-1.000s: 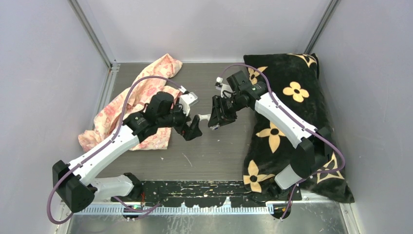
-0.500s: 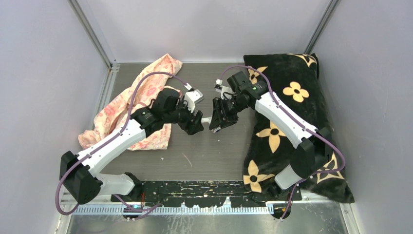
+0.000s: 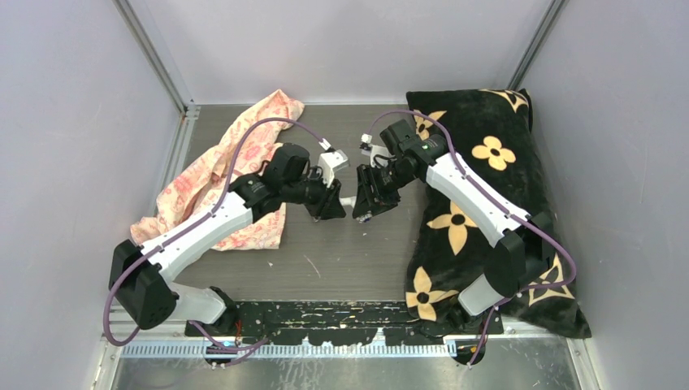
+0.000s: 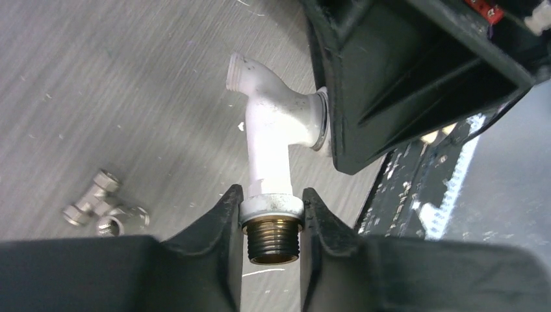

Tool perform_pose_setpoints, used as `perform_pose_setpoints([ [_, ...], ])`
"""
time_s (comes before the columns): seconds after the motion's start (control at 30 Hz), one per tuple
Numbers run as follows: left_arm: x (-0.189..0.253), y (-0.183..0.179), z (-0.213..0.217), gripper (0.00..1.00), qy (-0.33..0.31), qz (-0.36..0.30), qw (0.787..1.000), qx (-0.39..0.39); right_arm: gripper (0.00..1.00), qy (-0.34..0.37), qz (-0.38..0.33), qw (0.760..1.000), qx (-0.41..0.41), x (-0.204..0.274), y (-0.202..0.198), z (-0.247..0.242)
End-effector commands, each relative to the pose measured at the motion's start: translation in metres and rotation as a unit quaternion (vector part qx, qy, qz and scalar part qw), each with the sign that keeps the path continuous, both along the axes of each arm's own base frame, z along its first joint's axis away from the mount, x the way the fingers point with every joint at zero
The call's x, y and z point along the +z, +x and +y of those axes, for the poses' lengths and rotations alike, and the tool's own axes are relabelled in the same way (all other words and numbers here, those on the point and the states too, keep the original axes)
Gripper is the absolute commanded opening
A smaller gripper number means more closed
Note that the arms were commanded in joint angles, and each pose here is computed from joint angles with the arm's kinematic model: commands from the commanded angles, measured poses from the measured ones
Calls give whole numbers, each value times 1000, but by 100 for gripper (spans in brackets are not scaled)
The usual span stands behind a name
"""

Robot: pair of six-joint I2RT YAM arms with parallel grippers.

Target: Install the water faucets

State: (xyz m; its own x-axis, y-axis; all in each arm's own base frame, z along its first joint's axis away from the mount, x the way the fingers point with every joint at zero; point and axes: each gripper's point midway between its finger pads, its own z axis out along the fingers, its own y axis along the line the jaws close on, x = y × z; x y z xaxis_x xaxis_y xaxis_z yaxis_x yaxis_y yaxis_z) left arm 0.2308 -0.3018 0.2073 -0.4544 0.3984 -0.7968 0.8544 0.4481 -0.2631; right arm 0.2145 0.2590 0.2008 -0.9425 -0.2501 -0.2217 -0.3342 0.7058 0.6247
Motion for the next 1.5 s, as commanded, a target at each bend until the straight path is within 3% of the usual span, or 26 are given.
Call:
perform_pose_setpoints([
  [0.0,28,8,-11,9,-32,-25,999,-5,1,26,-33,999,14,26,-6,1],
  [0.03,29,8,-10,1,-30,-24,999,-5,1,23,-36,999,12,26,-6,0],
  [0.07,29,7,-10,0,-28,-22,999,-5,3,22,-41,999,10,27,-4,-1],
  [0.2,27,9,1,0,-1,16,999,28,35,57,-65,996,18,45,-5,5],
  [0.27,26,5,8,0,5,75,997,28,58,78,-95,992,23,62,-4,6],
  [0.33,30,1,12,0,-21,148,989,20,67,93,-133,986,25,80,-2,4],
  [0.53,49,-5,18,0,-136,378,916,19,73,160,-286,945,3,139,8,-10],
  [0.7,76,-18,11,0,-184,457,870,-23,76,232,-436,870,-11,167,4,-18],
  [0.77,89,-24,11,0,-197,480,854,-41,75,275,-498,822,-1,177,-5,-19],
  [0.83,100,-27,12,0,-210,487,846,-55,76,311,-549,775,-46,195,-5,-28],
  [0.9,111,-31,13,0,-221,491,840,-70,79,327,-577,744,-79,207,-7,-39],
  [1.17,128,-41,17,0,-225,494,835,-97,87,338,-573,746,-35,196,-16,-30],
  [1.27,136,-45,19,0,-226,491,835,-103,88,334,-599,727,-5,186,-19,-27],
  [1.47,147,-51,22,0,-226,489,835,-114,88,309,-615,723,58,159,-10,-14],
])
